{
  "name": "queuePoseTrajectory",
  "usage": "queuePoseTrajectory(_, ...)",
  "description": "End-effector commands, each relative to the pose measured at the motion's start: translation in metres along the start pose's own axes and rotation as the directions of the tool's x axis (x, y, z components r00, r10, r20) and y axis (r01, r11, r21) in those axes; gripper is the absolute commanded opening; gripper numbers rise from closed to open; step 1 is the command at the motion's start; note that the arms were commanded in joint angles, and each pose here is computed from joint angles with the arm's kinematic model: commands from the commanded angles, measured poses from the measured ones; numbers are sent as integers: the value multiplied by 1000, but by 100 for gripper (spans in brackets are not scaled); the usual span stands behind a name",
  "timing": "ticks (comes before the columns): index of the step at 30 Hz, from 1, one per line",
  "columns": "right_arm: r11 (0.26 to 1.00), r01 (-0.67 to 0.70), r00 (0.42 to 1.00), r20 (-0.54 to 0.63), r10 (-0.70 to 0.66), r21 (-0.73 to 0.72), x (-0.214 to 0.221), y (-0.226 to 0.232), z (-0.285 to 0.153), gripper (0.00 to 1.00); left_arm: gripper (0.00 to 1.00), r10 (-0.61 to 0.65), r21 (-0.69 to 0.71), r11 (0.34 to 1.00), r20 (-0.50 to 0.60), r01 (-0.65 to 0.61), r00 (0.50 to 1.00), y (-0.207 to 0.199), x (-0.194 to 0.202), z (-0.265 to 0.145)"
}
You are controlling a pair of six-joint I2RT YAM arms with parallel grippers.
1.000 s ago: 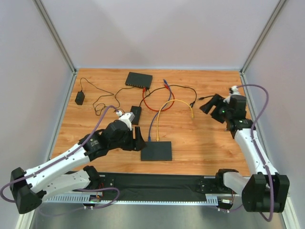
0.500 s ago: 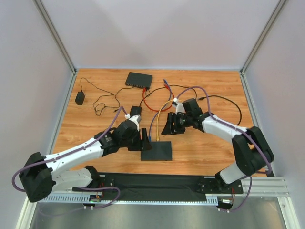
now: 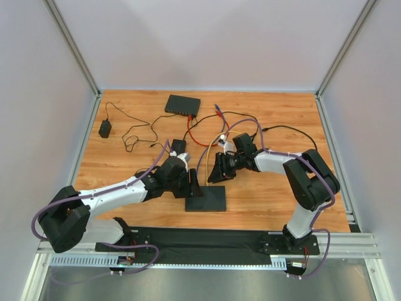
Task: Pull the plug from the switch port
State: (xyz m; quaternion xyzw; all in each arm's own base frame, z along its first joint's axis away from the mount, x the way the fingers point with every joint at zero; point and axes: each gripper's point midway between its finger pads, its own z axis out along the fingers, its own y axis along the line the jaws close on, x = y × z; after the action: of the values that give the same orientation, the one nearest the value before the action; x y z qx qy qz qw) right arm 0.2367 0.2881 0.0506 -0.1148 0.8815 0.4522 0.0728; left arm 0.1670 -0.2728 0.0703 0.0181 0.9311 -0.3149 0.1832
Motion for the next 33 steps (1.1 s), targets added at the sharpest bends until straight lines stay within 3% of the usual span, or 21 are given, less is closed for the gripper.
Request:
queuePoseTrajectory(1, 996, 52, 998, 37, -49, -71, -18, 14, 5, 38, 60, -11, 51, 999, 11, 10, 1000, -9, -5, 5)
queuePoseTrajectory(5, 998, 28, 999, 20, -27, -57, -17, 4, 13, 29, 58, -19, 45, 999, -6, 19, 1000, -5, 0, 10)
queuePoseTrajectory(33, 998, 17, 999, -35, -19, -65, -6, -14, 27, 30, 56, -40, 46, 998, -42, 42, 998, 5, 14, 17)
